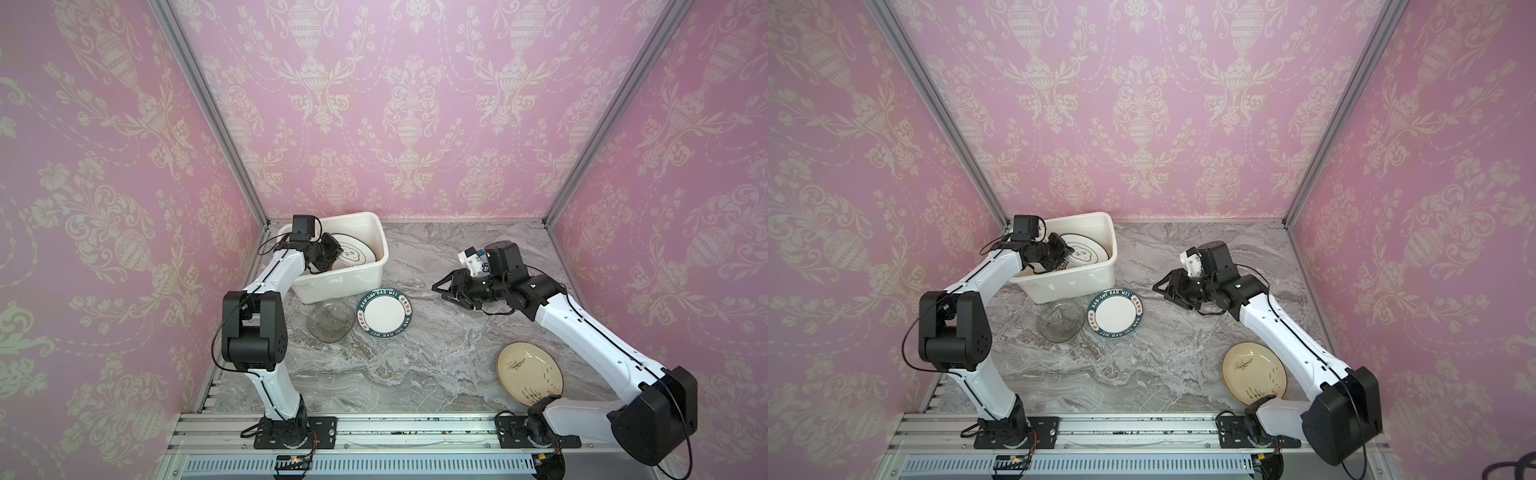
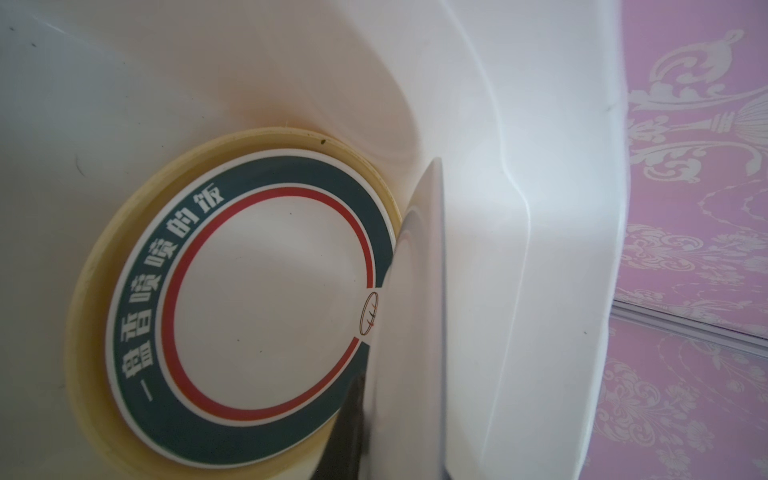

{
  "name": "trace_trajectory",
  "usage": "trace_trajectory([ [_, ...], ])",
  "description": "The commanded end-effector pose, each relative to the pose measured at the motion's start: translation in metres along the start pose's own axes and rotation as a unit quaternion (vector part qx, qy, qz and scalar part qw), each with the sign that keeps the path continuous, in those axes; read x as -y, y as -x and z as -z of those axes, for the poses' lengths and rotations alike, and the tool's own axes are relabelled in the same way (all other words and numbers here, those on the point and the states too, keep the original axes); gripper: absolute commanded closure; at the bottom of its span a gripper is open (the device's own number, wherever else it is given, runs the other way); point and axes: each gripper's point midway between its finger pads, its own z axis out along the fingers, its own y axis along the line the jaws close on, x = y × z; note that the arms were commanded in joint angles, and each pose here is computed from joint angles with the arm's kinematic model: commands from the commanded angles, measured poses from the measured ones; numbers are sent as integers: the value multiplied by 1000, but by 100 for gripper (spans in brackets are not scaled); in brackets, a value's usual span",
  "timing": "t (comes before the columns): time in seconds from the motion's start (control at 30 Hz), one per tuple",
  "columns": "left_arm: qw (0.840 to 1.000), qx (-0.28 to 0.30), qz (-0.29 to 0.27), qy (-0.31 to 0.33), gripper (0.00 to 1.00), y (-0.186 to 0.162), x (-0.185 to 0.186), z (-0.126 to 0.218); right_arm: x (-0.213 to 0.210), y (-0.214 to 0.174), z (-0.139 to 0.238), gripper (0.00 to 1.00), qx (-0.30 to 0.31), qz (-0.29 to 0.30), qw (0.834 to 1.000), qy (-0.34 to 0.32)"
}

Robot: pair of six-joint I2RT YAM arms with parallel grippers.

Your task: Place the plates into the plastic bin on the countertop

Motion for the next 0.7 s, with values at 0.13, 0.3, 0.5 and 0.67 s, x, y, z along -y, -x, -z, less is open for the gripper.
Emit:
trace_trajectory([
  [0.13,1000,-12,-18,-20,100,-4,12,-13,-6,1,2,50,-6,12,1000,4],
  [0.3,1000,-21,-16,-14,100,-7,6,-20,-5,1,3,50,-5,13,1000,3],
  [0.5,999,-31,-19,-9,100,-10,1,-26,-4,0,3,50,-5,10,1000,2],
  [0.67,999,-40,-26,4,99,-13,-6,-30,-5,2,3,50,-4,11,1000,3],
])
